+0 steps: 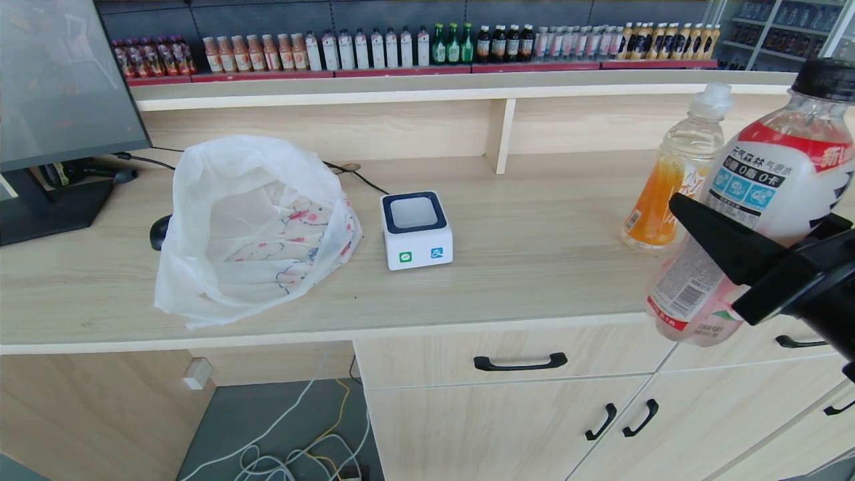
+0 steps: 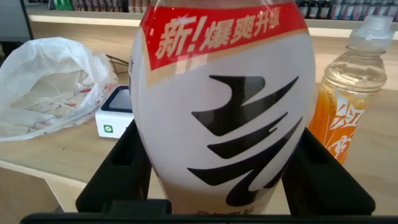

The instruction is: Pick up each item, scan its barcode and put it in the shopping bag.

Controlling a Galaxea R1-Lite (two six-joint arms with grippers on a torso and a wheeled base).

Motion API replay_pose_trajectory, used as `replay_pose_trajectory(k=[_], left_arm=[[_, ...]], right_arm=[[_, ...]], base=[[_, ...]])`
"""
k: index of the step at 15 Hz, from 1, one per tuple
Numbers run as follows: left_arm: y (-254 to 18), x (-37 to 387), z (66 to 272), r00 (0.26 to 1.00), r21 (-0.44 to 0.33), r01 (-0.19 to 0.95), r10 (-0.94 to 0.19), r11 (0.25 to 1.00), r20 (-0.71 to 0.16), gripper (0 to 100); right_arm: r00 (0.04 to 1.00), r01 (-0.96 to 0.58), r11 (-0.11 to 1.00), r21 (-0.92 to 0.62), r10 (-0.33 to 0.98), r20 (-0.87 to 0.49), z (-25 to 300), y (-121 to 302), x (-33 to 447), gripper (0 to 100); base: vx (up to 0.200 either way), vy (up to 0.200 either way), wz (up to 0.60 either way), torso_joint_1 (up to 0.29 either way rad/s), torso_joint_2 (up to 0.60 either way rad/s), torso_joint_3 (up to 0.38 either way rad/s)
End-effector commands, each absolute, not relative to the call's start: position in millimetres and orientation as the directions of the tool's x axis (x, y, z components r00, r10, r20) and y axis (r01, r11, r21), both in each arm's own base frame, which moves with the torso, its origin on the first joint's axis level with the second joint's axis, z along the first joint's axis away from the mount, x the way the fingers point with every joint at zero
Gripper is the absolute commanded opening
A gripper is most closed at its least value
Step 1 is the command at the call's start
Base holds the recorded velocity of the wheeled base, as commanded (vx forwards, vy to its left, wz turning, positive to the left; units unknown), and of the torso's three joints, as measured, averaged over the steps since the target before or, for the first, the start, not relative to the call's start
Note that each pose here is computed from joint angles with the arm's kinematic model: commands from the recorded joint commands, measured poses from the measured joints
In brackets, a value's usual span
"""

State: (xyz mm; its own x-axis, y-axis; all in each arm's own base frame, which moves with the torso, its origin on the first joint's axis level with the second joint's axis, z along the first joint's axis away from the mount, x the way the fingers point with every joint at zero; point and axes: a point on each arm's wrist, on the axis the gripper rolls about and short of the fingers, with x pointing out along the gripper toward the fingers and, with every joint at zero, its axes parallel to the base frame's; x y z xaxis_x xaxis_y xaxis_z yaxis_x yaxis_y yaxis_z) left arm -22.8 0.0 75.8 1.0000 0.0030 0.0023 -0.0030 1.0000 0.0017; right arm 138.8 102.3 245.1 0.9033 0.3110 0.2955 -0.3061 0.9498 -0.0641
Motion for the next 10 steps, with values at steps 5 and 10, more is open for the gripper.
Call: replay_pose_trajectory(k=[5,10], left_arm=[[0.0,-22.8,75.8,1.0,0.002,-0.003,0.003,1.0,0.003,100],[0.0,-22.8,75.8,1.0,0.002,-0.003,0.003,1.0,0.003,100]], right_arm=[[0.899,-0.305,0.95,-0.06,0.308,0.312,250.4,103.3,140.2,0],[0.899,-0.307,0.95,-0.06,0.31,0.311,249.9,103.5,140.0,0]], base=[[0.0,0.2,0.0,0.006,0.0,0.005],[0.0,0.2,0.0,0.005,0.0,0.001]])
